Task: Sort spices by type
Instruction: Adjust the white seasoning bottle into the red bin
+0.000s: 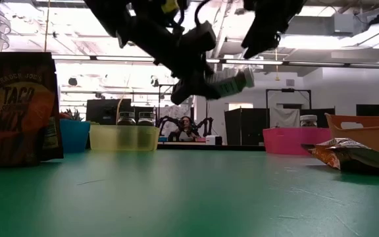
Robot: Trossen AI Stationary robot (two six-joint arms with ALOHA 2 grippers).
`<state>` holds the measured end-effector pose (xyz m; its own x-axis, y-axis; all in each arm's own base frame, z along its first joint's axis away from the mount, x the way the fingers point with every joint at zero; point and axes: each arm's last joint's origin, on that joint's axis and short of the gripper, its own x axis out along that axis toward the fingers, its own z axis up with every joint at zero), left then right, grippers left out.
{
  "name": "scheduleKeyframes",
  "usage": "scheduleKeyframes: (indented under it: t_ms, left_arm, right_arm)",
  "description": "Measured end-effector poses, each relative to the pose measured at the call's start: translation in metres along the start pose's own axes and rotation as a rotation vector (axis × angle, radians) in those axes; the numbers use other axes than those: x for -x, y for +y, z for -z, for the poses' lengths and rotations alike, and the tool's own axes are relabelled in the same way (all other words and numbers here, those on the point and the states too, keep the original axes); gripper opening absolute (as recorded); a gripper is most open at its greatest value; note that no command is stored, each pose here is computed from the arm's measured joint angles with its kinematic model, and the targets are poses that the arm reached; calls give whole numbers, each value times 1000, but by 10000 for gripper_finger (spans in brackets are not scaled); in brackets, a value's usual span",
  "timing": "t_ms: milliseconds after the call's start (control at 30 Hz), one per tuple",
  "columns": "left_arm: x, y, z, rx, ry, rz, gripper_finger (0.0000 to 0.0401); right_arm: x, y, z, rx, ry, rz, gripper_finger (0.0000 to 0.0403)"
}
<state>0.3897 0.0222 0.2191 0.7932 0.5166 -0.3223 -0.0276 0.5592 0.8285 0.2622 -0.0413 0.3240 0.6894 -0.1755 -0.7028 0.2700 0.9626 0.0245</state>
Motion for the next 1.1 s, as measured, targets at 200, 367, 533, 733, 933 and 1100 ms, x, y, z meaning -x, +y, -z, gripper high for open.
scheduleKeyframes:
  t_ms: [200,367,533,733,933,1100]
  left_arm:
    - [-14,9,19,307,-104,206,197]
    - [-18,20,21,448,-214,252,197]
    - [-17,24,16,499,-311,279,197]
    - [-17,28,13,541,-361,252,196]
    - [-15,27,22,608,-449,182,195]
    - [-15,26,29,642,-456,164,194]
  right_arm:
    - [14,14,2,184,-89,24,296]
    - [3,26,8,325,-76,86,296]
    - [3,29,8,377,-80,151,297]
    - [6,26,8,359,-87,157,297]
    - [6,27,7,335,-100,152,297]
    - [6,27,7,336,-96,150,297]
